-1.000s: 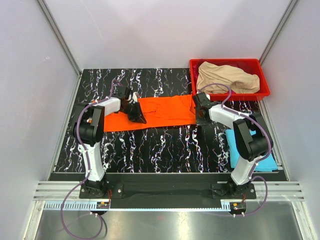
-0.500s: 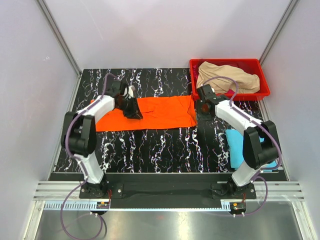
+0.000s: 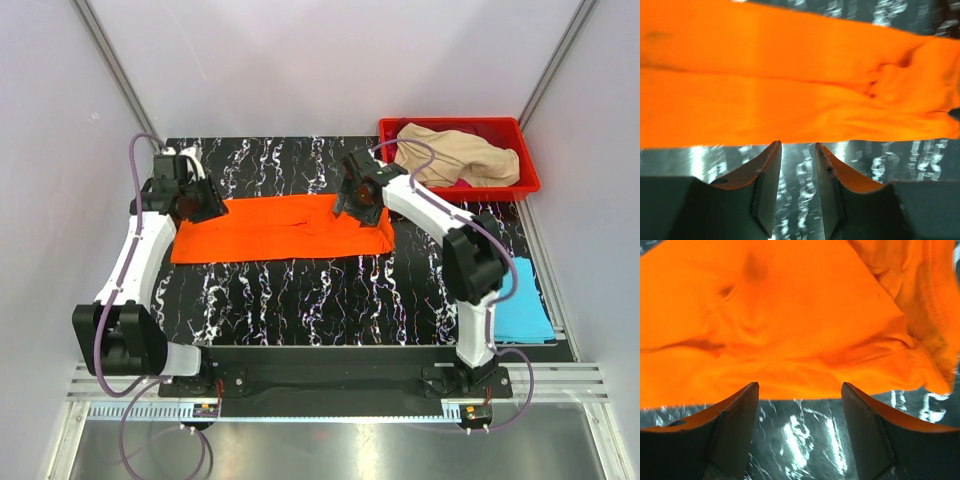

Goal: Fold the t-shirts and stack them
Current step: Fold the tshirt

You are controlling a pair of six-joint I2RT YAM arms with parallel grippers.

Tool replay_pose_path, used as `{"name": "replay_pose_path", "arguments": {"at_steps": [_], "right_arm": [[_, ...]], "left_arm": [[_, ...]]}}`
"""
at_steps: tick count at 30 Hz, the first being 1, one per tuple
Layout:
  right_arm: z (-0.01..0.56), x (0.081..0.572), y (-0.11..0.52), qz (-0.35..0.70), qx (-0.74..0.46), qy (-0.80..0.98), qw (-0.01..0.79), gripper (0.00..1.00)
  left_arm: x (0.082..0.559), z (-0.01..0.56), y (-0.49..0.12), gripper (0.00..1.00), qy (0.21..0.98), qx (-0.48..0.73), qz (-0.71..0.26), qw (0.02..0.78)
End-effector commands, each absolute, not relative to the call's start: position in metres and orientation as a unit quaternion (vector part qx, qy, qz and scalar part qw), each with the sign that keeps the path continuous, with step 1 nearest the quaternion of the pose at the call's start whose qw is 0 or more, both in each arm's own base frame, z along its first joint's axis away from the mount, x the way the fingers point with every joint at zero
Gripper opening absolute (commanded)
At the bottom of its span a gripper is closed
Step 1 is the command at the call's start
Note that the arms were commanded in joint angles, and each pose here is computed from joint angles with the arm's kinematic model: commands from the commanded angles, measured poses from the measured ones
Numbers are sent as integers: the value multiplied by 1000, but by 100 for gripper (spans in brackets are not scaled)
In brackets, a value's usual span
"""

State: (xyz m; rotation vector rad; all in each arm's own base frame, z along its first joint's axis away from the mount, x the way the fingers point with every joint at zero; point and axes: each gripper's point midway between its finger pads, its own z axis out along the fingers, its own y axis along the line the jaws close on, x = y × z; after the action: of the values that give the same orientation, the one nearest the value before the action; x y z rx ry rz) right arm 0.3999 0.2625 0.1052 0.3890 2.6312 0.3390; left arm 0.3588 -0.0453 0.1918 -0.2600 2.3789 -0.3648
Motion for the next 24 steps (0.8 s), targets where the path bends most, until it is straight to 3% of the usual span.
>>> {"name": "replay_pose_path", "arguments": {"at_steps": [1,6,7,20,21,24], "right_arm": [[89,403,275,95,211,952,202,75],[65,420,278,38,197,956,214,81],[53,422,281,31,195,959,201,99],[5,492,342,62,63,963,253,100],[17,507,354,86,48,954,283,100],[20,530,366,95,-28,938,331,100]], "left_arm": [[339,179,-21,39,929,-103,-92,344],[336,184,-33,39,920,-109,-131,353],[334,184,-37,39,918,-107,-141,354],[314,167,-55,43,919,-84,-186,338],[313,165,-55,98,919,-85,-187,336],[318,162,-60,99,917,-76,-198,338]]}}
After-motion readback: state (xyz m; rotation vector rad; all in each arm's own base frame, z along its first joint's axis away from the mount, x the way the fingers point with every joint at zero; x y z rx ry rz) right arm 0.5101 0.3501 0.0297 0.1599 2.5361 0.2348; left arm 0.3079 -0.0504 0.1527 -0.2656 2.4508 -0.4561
